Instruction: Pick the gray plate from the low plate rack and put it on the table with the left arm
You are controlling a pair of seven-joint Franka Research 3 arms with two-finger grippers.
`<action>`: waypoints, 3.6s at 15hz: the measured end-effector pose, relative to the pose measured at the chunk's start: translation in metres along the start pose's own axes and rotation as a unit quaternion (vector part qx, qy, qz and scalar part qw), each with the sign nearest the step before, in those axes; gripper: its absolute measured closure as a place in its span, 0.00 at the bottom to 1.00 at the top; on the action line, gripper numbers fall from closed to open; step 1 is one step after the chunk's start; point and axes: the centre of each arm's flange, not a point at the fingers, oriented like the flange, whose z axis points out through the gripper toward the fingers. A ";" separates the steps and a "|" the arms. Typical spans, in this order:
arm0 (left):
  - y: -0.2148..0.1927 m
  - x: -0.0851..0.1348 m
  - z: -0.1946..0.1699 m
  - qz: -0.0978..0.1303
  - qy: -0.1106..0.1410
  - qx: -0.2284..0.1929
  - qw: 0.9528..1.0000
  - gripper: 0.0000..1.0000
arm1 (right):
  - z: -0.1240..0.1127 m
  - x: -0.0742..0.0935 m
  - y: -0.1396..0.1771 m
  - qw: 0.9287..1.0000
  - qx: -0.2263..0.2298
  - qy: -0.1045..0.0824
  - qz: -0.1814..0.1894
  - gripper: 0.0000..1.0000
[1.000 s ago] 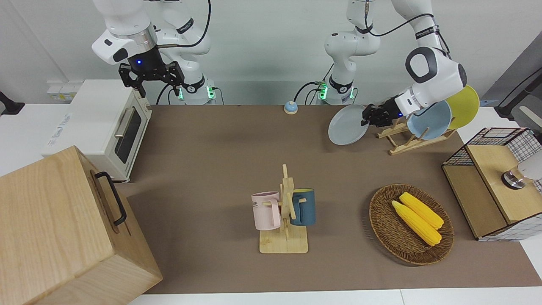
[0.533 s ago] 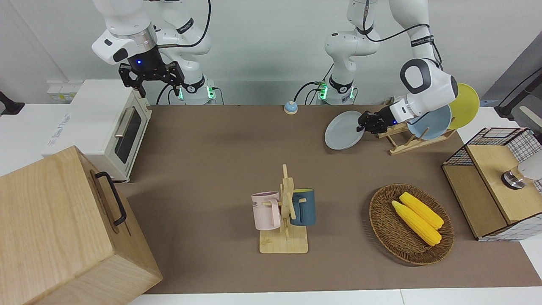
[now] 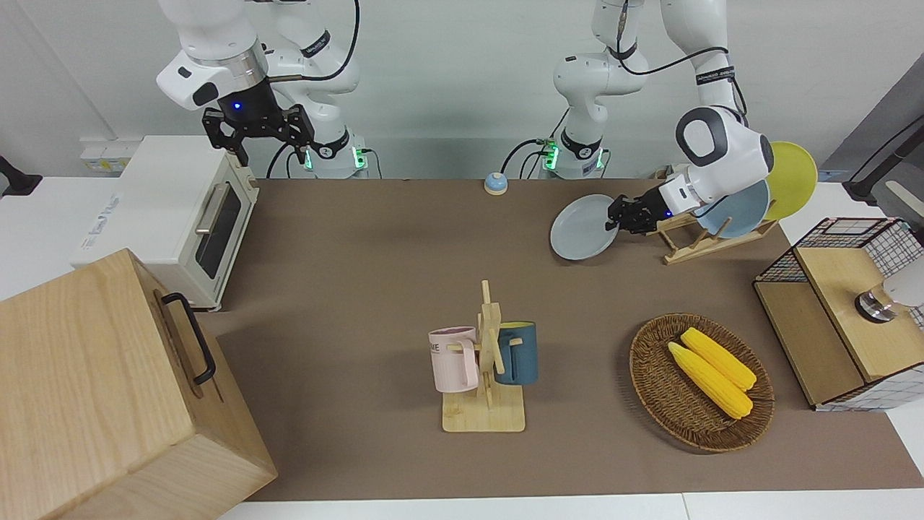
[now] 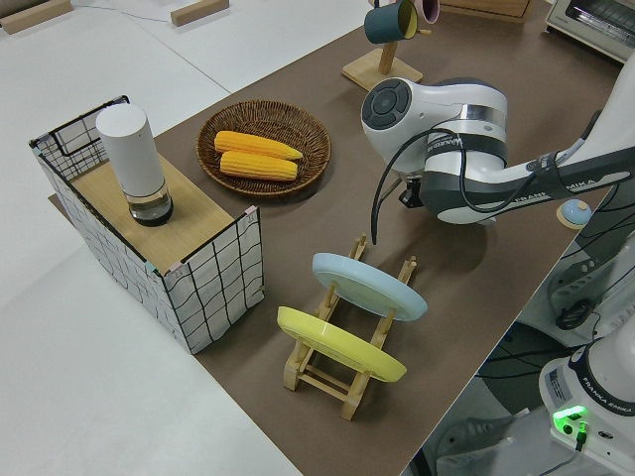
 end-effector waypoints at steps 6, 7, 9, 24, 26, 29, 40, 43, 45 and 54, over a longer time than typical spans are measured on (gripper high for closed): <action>0.002 0.004 0.001 0.006 0.004 0.020 1.000 0.72 | 0.000 0.000 0.000 1.000 0.000 0.000 0.000 0.01; 0.003 0.005 0.000 0.008 -0.001 0.032 0.999 0.63 | 0.000 0.000 0.000 1.000 0.000 0.000 0.000 0.01; 0.008 0.009 -0.003 0.019 -0.013 0.063 0.998 0.42 | 0.000 0.000 0.000 1.000 0.000 0.000 0.000 0.01; 0.091 0.044 -0.127 -0.003 0.045 0.194 0.980 0.00 | 0.000 0.000 0.000 1.000 0.000 0.000 0.000 0.01; 0.113 0.047 -0.161 -0.014 0.053 0.205 0.977 0.00 | 0.000 0.000 0.000 1.000 0.000 0.000 0.000 0.01; 0.133 0.049 -0.196 -0.021 0.073 0.229 0.970 0.00 | 0.000 0.000 0.000 1.000 0.000 0.000 0.000 0.01; 0.192 0.039 -0.249 -0.071 0.082 0.258 0.960 0.00 | 0.000 0.000 0.000 1.000 0.000 0.000 0.000 0.01; 0.207 0.040 -0.245 -0.067 0.070 0.278 0.956 0.00 | 0.000 0.000 0.000 1.000 0.000 0.000 0.000 0.01; 0.214 0.044 -0.233 -0.058 0.051 0.305 0.949 0.00 | 0.000 0.000 0.000 1.000 0.000 0.000 0.000 0.01; 0.193 0.068 -0.189 -0.050 0.028 0.308 0.950 0.01 | 0.000 0.000 0.000 1.000 0.000 0.000 0.000 0.01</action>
